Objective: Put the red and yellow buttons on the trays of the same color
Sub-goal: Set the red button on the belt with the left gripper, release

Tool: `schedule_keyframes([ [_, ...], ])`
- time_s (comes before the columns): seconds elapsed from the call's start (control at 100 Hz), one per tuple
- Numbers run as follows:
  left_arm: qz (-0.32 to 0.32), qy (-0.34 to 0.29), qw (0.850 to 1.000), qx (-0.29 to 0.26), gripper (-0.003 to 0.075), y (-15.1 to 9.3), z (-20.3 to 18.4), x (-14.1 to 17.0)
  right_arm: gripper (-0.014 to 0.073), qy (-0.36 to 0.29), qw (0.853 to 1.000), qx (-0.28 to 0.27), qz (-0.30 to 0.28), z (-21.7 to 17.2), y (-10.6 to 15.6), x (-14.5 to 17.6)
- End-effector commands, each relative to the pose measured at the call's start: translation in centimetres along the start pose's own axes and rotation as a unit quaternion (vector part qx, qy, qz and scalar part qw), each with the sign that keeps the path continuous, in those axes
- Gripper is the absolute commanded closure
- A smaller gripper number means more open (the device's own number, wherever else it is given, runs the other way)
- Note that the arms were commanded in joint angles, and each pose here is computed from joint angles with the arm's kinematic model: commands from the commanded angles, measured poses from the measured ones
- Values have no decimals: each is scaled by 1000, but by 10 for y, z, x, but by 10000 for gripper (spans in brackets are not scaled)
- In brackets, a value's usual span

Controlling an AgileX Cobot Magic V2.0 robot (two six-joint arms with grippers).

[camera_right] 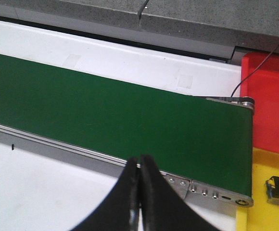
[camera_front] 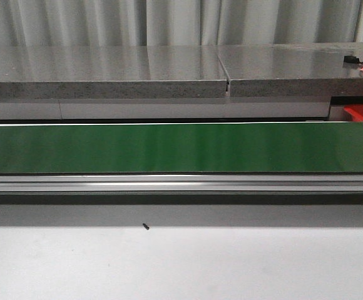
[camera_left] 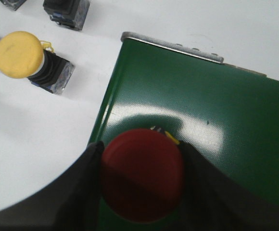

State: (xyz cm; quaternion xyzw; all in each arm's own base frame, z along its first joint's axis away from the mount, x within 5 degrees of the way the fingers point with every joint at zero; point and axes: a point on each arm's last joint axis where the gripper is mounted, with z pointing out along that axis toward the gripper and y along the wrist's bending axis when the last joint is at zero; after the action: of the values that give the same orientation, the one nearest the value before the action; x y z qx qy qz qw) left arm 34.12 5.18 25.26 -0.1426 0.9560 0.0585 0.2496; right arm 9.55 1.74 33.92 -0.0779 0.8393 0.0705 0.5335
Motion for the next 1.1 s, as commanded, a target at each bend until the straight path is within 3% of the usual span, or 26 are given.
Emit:
schedule_keyframes([
  [0.0,9,-42,999,6,644,-1,-16,-10,662,-41,999,6,7,-4,-1,-13],
  [0.11,17,-39,999,9,489,-1,-17,-10,662,-41,999,6,7,-4,-1,-13],
  [0.26,28,-46,998,19,193,-2,-24,-10,662,-41,999,6,7,-4,-1,-13],
  [0.35,27,-58,998,20,102,-1,-33,-12,662,-41,999,6,7,-4,-1,-13],
  [0.82,12,-151,988,24,92,13,-104,-11,662,-41,999,6,7,-4,-1,-13],
  [0.96,-12,-162,987,7,92,32,-109,-13,662,-41,999,6,7,-4,-1,-13],
  [1.09,-52,-161,985,-26,92,63,-108,-14,662,-41,999,6,7,-4,-1,-13],
])
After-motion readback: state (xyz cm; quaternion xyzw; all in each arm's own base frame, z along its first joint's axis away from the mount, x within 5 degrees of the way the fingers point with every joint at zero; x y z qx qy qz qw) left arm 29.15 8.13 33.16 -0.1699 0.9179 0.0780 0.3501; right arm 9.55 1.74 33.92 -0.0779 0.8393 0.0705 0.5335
